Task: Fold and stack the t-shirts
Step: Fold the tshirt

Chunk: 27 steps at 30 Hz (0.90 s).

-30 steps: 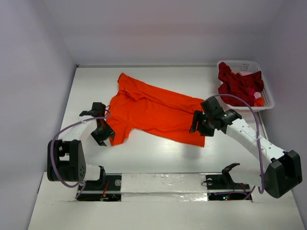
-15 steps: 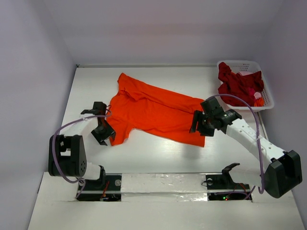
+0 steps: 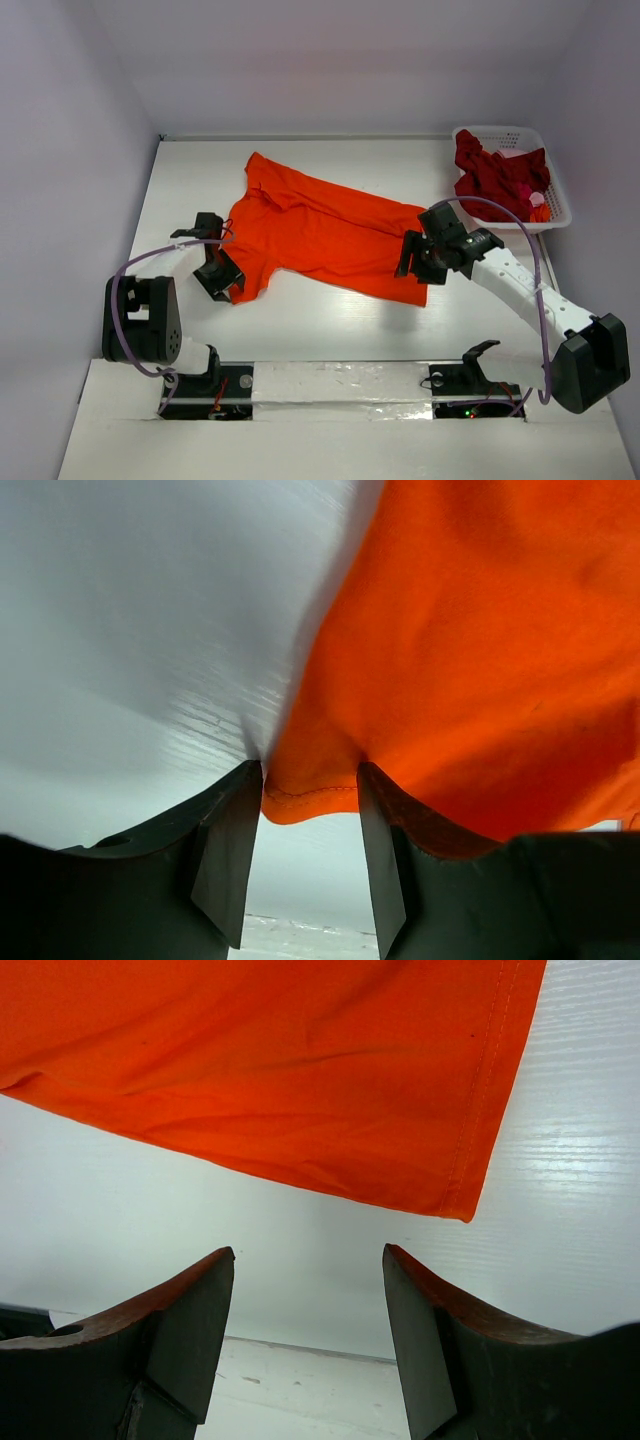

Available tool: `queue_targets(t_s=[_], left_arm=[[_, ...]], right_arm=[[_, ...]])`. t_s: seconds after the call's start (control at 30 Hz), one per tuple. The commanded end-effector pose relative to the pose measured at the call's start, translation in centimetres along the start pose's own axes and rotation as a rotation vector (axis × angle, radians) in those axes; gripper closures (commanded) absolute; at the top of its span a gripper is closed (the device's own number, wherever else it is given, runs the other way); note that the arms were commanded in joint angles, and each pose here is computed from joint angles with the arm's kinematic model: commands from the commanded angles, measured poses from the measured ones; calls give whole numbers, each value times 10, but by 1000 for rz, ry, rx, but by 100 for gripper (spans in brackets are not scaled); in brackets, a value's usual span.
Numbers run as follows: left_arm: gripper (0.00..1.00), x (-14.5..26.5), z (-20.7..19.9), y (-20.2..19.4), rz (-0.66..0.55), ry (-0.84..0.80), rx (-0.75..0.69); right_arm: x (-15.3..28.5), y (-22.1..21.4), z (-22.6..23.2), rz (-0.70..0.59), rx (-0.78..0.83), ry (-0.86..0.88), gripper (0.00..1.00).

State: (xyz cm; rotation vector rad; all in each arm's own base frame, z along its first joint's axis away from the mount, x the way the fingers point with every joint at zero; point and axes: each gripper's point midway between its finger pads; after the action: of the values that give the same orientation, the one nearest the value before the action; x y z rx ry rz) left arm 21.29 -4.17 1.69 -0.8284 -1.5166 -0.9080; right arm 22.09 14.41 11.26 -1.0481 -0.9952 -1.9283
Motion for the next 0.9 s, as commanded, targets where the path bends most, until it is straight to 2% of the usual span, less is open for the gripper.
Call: queue_targets(t_s=[0.0,0.23,0.4,0.87], left_arm=[[60,-3,1,-5,23,-6,8],[61,-5,3,-3,22,11,11],[73,-2,4,-2,22,20,12],[77,6,8,0,4,38,12]], right_arm=[[14,9,16,-36,20,56,33],[15,10,16,-39,23,54,33],[16,11,17,-40,25,55,33],[15,10,19,-33,28,59,33]])
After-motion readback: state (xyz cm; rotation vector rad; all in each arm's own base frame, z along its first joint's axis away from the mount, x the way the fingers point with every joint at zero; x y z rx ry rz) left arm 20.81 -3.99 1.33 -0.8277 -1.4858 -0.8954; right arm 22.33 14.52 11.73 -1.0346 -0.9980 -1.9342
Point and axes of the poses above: each gripper's point midway between its finger pads, its own x axis back along the fingers, its own z axis along the line the jaws close on, y = z × x, and after that the axes turned 13 degrees about -x, right-handed
